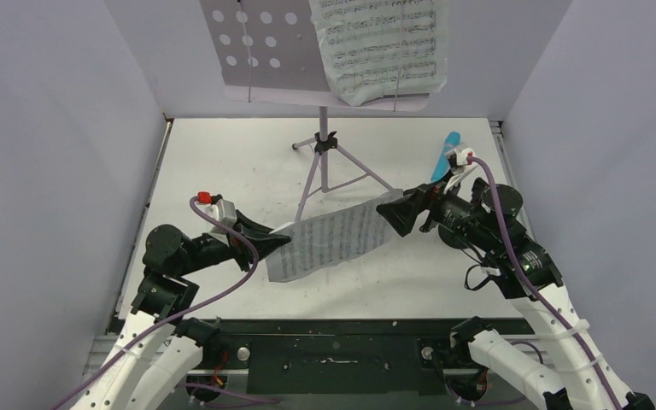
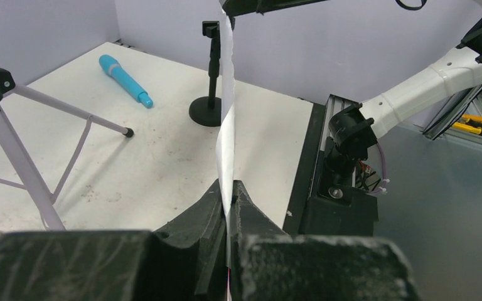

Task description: Set up the instrument practice props

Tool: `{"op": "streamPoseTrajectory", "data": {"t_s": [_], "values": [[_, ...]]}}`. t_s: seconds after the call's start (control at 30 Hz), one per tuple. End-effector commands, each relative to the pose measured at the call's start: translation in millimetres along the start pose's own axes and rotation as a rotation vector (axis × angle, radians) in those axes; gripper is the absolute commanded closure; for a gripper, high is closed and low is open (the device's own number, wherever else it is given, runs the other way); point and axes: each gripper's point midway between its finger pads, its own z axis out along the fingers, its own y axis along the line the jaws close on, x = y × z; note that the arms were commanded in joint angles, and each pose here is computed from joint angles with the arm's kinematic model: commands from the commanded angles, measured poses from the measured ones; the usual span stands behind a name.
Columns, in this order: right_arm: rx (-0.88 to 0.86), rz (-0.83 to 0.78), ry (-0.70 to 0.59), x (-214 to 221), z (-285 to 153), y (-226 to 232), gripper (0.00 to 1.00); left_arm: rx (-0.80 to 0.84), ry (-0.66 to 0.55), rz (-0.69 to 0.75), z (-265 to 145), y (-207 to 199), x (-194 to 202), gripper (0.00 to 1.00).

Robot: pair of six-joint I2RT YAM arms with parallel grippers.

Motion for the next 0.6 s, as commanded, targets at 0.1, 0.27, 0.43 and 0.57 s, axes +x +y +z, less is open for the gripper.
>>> {"op": "streamPoseTrajectory", "data": {"t_s": [0.1, 0.27, 0.43, 0.57], "values": [[-0.079, -0.084, -0.087, -41.5, -11.3, 27.1, 0.07, 0.019, -0.030, 0.099, -0.5, -5.3, -16.1, 1.00], [-0.103, -0.091, -0.079, -42.3, -10.5, 31.5, 0.06, 0.021, -0.022, 0.098, -0.4, -4.5, -12.6, 1.00], [-0.114, -0.096, -0.055, -37.8, -7.0, 31.2, 0.05, 0.024, -0.007, 0.097, -0.5, -3.6, -8.2, 1.00], [-0.131, -0.097, -0.026, -30.7, -3.5, 31.4, 0.05, 0.027, -0.001, 0.091, -0.6, -4.4, -7.1, 1.00]]}}
